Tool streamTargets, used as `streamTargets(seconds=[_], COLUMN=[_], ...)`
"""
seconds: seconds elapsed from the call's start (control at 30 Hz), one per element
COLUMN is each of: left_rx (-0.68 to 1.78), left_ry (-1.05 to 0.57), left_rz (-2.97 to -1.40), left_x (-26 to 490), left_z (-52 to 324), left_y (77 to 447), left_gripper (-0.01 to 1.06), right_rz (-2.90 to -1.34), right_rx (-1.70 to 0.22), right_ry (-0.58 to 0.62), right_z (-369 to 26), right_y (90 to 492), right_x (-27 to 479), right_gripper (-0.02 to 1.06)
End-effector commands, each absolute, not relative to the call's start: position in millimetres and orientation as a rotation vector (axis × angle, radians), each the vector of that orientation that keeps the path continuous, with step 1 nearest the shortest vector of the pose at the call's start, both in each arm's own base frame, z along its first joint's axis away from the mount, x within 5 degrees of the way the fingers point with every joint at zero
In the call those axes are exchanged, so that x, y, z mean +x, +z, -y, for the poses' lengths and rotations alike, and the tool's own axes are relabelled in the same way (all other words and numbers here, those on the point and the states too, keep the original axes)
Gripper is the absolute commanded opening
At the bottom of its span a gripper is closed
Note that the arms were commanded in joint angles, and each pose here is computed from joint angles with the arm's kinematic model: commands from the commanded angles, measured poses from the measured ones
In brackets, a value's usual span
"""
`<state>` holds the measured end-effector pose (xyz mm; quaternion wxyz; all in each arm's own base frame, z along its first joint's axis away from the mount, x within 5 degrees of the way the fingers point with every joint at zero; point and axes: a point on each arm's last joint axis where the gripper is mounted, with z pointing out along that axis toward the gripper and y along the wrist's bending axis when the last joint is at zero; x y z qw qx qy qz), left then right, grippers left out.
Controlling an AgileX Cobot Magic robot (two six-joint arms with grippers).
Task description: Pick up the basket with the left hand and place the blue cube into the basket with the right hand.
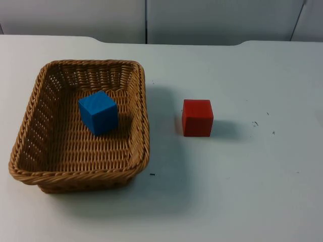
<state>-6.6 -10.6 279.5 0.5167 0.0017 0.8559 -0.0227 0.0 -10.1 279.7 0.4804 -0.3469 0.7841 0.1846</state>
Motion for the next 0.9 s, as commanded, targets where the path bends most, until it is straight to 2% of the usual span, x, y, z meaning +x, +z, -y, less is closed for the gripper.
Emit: streamTargets(seconds=[0.0, 0.37, 0.87], left_rx=[0.000, 0.010, 0.055], left_ry=[-0.060, -0.065, -0.091], left_rz=[-2.045, -2.045, -2.045], left_x=[-6.4, -6.5, -6.9], left_z=[10.4, 10.4, 10.1], left_y=[279.3, 279.3, 279.3], left_gripper=[1.05, 1.05, 1.05], right_rz=[-1.898, -1.908, -2.019], right_rx=[-0.854, -0.825, -0.378], right_ry=[0.454, 0.436, 0.161], right_z=[9.1, 9.1, 8.4], right_y=[278.1, 278.1, 278.1], right_x=[0.7, 0.4, -3.5], right_gripper=[1.05, 1.05, 1.05])
